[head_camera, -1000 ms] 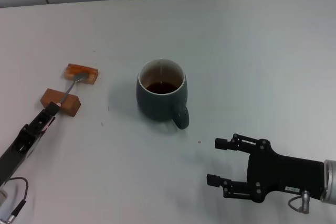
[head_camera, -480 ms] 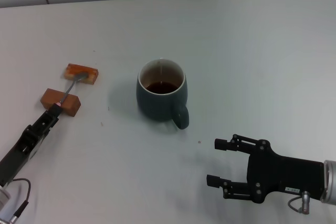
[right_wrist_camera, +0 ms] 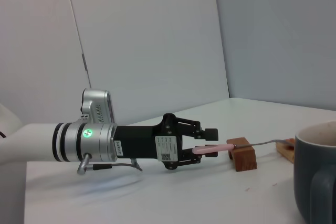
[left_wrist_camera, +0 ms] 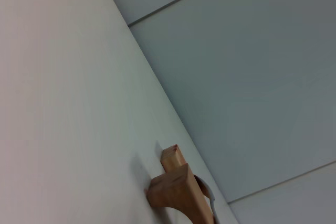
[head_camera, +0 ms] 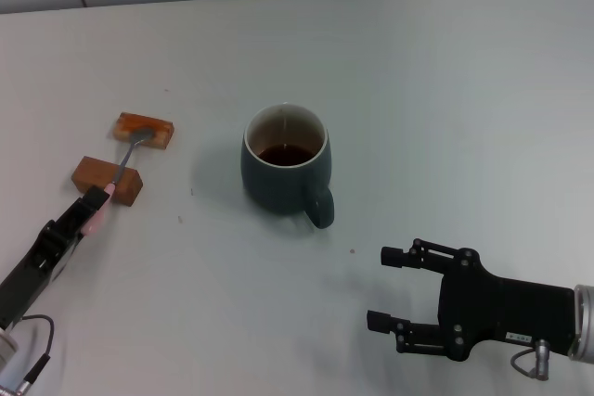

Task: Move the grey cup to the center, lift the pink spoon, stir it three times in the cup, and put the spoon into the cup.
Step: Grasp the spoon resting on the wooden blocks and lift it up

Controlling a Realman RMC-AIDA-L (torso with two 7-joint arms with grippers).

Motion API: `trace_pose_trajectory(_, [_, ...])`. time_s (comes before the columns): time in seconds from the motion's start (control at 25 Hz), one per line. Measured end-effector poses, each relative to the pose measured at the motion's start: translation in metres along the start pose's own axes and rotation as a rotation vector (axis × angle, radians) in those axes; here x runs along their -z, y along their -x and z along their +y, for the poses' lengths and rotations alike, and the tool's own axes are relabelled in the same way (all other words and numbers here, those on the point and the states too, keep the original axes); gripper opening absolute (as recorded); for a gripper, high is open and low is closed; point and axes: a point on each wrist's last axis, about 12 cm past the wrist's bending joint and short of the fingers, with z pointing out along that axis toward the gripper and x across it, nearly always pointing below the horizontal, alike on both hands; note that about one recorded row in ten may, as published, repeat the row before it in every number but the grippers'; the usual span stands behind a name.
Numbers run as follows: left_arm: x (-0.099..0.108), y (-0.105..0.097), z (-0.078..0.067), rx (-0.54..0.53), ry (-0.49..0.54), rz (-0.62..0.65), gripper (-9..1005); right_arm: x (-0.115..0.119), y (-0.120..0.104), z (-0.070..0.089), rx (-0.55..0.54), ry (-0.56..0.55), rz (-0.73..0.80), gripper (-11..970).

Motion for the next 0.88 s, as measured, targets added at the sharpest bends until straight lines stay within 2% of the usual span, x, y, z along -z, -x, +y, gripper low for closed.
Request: trace_pose_trajectory(0.88, [0.0001, -0.0084, 0.0001, 0.082, 0.013, -0.006, 337, -0.0004, 0.0006, -0.0013, 0.009, 0.007, 0.01, 789])
